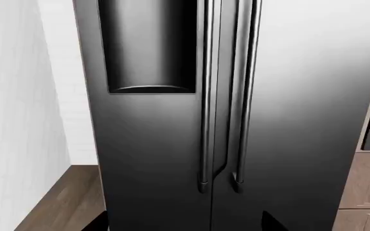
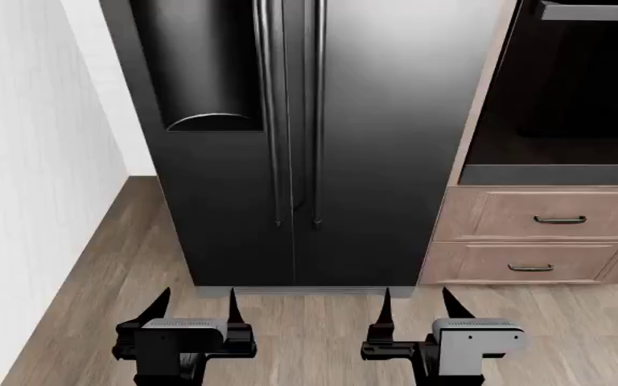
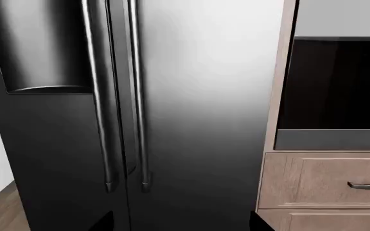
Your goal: Open the fridge door
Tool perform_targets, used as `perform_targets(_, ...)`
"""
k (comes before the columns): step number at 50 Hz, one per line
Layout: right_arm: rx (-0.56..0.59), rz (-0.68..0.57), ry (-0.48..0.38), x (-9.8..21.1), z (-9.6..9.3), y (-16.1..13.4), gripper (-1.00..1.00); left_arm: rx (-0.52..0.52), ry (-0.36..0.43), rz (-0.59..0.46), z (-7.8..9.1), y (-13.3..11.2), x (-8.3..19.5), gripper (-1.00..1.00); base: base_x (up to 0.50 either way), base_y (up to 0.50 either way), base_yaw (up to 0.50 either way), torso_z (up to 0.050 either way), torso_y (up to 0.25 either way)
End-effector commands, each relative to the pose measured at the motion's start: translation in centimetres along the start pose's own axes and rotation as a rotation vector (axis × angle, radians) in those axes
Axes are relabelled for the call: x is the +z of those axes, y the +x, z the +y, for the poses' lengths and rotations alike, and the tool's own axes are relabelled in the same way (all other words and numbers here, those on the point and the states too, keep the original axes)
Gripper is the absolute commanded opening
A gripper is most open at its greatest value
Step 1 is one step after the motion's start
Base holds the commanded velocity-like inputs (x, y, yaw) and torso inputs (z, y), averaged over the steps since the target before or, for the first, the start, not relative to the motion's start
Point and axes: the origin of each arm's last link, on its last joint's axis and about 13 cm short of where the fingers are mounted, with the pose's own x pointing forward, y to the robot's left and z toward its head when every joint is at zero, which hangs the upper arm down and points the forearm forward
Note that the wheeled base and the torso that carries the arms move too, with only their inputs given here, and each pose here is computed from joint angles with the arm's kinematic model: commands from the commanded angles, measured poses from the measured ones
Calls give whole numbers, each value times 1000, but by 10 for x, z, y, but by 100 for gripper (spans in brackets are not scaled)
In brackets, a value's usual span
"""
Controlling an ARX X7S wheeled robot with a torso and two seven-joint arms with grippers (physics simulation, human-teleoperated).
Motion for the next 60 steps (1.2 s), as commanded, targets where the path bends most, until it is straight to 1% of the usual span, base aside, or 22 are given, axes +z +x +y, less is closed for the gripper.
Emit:
perform_targets(1,7,3,-5,2,1,1,100,-2,12,3,-1,0,-2,100,0,0,0,0,0)
perform_targets(3,7,19,-24,4,0,3,100,-25,27,-3,-2,-2,-4,100,0,0,0,0,0)
perform_targets(5,-4,35,-57,5,-4,4,100,-31,15,19,-3,0,-7,100,0,96,0,0,0)
perform_targets(6,-6,63,-60,6,-5,6,100,-33,18,20,-3,0,-7,100,0,500,0,0,0)
perform_targets(8,-35,92,-108,10,-6,10,100,-42,15,28,-3,-1,-9,100,0,500,0,0,0)
perform_targets(12,-38,102,-123,16,-7,14,100,-55,25,41,-4,-2,-12,100,0,500,0,0,0)
perform_targets(18,-52,98,-121,16,-8,13,100,-63,35,45,-5,-3,-15,100,0,500,0,0,0)
perform_targets(23,-48,104,-139,15,-7,14,100,-66,46,42,-5,-4,-16,100,0,500,0,0,0)
perform_targets(36,-25,108,-132,13,-5,15,100,-78,58,55,-5,-7,-20,100,0,500,0,0,0)
perform_targets(43,-19,105,-115,12,-6,15,100,-69,58,50,-4,-6,-20,100,0,500,0,0,0)
perform_targets(45,-17,79,-90,13,-6,14,100,-67,63,50,-4,-6,-21,100,0,500,0,0,0)
perform_targets(46,-7,68,-63,12,-6,14,100,-70,63,49,-4,-6,-21,100,0,0,0,0,0)
perform_targets(49,9,65,-64,11,-5,13,100,-70,66,48,-5,-6,-22,100,0,0,0,0,0)
perform_targets(53,30,90,-117,10,-4,14,100,-70,69,49,-4,-6,-21,100,0,0,0,0,0)
perform_targets(57,56,75,-133,11,-2,15,100,-68,75,48,-4,-7,-24,100,0,0,0,0,0)
perform_targets(58,75,74,-114,12,-2,15,100,-67,74,49,-3,-7,-24,100,0,0,0,0,0)
perform_targets(59,97,40,-92,13,-2,14,100,-66,73,50,-3,-6,-24,100,191,0,0,0,0)
perform_targets(60,102,60,-93,13,-3,14,100,-65,73,49,-3,-6,-24,100,500,74,0,0,0)
